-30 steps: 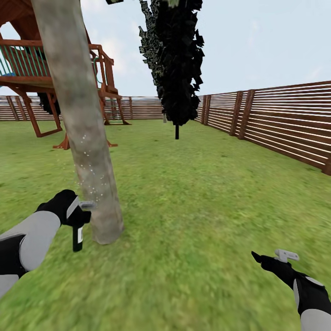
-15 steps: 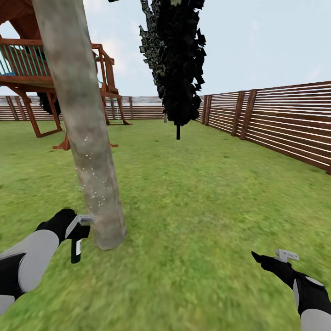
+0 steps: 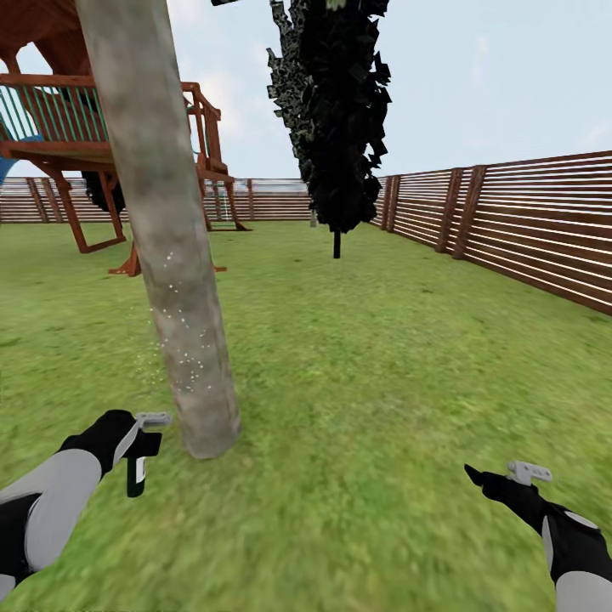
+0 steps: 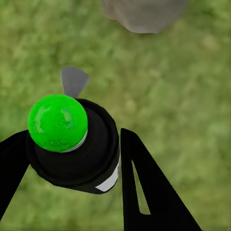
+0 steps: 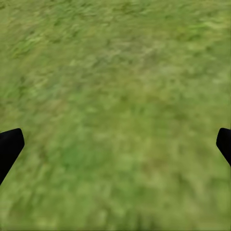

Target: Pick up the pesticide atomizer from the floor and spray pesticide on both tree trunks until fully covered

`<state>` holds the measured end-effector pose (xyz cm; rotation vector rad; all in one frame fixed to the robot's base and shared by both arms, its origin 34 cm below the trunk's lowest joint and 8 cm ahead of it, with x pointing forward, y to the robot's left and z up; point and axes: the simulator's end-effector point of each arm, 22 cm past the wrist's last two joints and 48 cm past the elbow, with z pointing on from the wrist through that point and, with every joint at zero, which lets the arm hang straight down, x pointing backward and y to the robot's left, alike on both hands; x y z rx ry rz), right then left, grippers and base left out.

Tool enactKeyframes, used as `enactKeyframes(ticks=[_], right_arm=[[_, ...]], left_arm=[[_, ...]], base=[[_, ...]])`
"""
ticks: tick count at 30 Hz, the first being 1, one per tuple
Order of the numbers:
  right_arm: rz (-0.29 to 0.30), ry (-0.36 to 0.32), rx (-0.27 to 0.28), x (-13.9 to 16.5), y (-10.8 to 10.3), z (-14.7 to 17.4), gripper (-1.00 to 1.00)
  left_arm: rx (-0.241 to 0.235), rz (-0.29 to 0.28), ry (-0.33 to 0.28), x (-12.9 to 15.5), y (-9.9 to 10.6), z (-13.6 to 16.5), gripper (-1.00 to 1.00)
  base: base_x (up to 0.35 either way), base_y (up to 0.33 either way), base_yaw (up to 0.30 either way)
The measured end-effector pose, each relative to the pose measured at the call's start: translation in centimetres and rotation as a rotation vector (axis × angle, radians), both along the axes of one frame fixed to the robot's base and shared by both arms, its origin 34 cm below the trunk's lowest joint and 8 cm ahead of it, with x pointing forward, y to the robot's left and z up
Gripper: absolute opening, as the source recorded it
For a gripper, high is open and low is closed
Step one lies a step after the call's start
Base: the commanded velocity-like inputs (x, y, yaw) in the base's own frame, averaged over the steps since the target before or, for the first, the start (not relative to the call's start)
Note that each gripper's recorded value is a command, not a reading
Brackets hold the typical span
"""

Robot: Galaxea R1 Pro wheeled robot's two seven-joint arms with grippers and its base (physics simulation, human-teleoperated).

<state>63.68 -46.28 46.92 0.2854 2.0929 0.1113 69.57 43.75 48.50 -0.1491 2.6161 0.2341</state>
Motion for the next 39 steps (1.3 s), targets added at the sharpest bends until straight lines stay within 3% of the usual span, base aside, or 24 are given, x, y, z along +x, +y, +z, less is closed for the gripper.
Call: enactKeyframes(ticks=[6, 15, 19, 39], right_arm=[[0.001, 0.0, -0.001, 0.0, 0.0, 0.0, 1.0], [-0.001, -0.002, -0.001, 0.0, -0.1, 0.1, 1.0], [-0.027, -0.039, -0.051, 0.4, -2.1, 2.5, 1.0], [-0.03, -0.044, -0.06, 0.5, -2.3, 2.9, 1.0]], left_arm=[[0.006, -0.016, -0.042, 0.9, -0.4, 0.4, -1.0], [0.006, -0.018, -0.042, 0.9, -0.6, 0.4, -1.0], [-0.001, -0.026, -0.041, 1.1, -1.3, 0.2, -1.0], [-0.002, -0.026, -0.041, 1.1, -1.4, 0.3, -1.0]], base=[[0.009, -0.008, 0.021], [0.174, -0.21, 0.089], [0.034, -0.288, 0.024], [0.002, -0.313, 0.223]])
